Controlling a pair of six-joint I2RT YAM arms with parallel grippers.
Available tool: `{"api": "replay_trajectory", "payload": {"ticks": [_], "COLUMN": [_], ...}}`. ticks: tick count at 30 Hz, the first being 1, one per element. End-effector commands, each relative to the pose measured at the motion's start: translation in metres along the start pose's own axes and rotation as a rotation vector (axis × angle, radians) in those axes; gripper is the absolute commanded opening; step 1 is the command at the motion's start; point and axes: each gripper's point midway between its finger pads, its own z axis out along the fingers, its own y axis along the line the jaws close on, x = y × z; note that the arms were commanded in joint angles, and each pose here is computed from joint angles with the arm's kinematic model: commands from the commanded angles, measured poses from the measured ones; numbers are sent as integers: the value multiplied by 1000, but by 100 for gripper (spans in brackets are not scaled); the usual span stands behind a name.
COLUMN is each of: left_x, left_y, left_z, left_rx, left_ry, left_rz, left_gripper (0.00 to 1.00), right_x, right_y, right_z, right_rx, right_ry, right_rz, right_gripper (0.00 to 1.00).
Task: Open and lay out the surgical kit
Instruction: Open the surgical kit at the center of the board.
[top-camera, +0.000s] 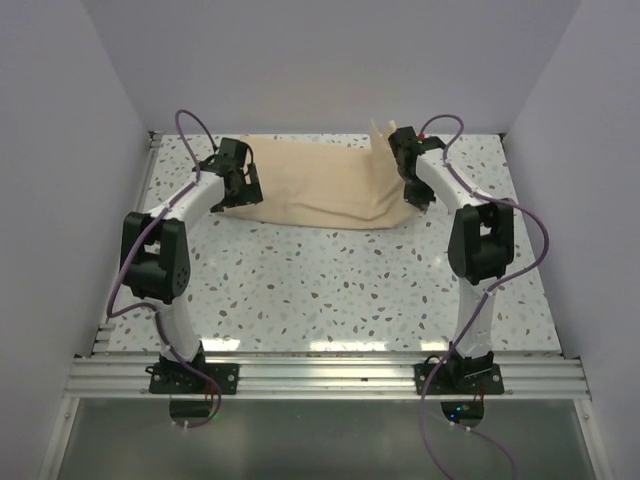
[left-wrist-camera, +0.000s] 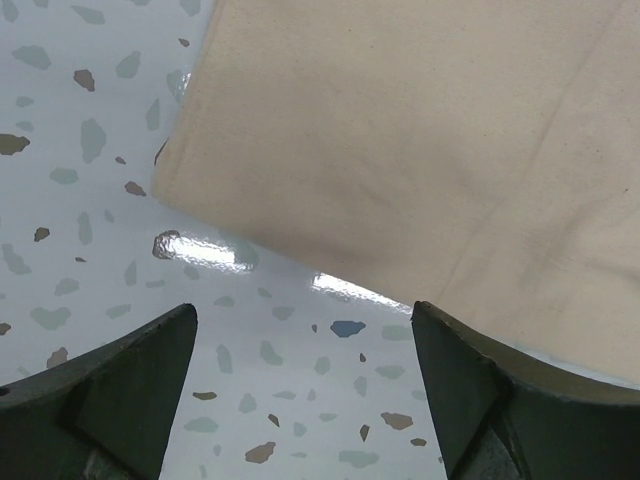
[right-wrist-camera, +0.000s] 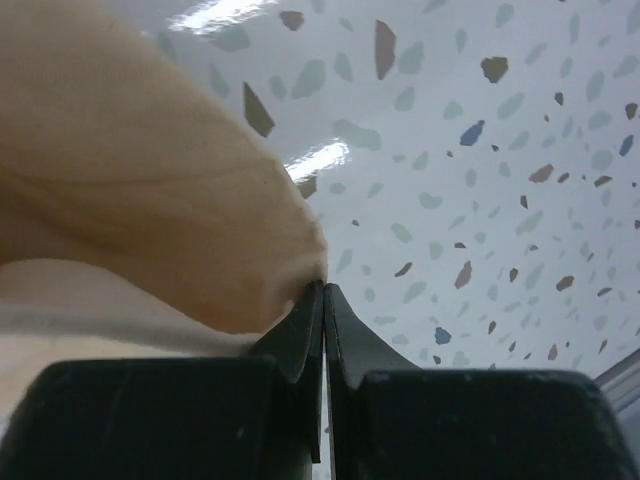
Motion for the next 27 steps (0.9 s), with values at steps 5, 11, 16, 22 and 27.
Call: {"api": "replay_trajectory", "payload": {"ticks": [5,11,16,22,27], "left_x": [-2,2,6,10,12], "left_y": [6,2,-2,-5,-5], "left_z": [-1,8,13,15,10], "left_rx": [-19,-12,-4,13,23], "left_ry": [-3,20,28,34,35], "left_rz": [20,29,36,30,29], "left_gripper": [92,91,91,90,90], "right_x": [4,-1,-27,-73,-104], "right_y": [-88,-113,-98,-26,3], "right_z": [19,25,2,-24,-6], "right_rx": [297,333,164,-317,-347], "right_ry": [30,52,-14,-158,-139], "right_rz": [163,201,277,332,383], "right_gripper": [0,82,90,86,70]}}
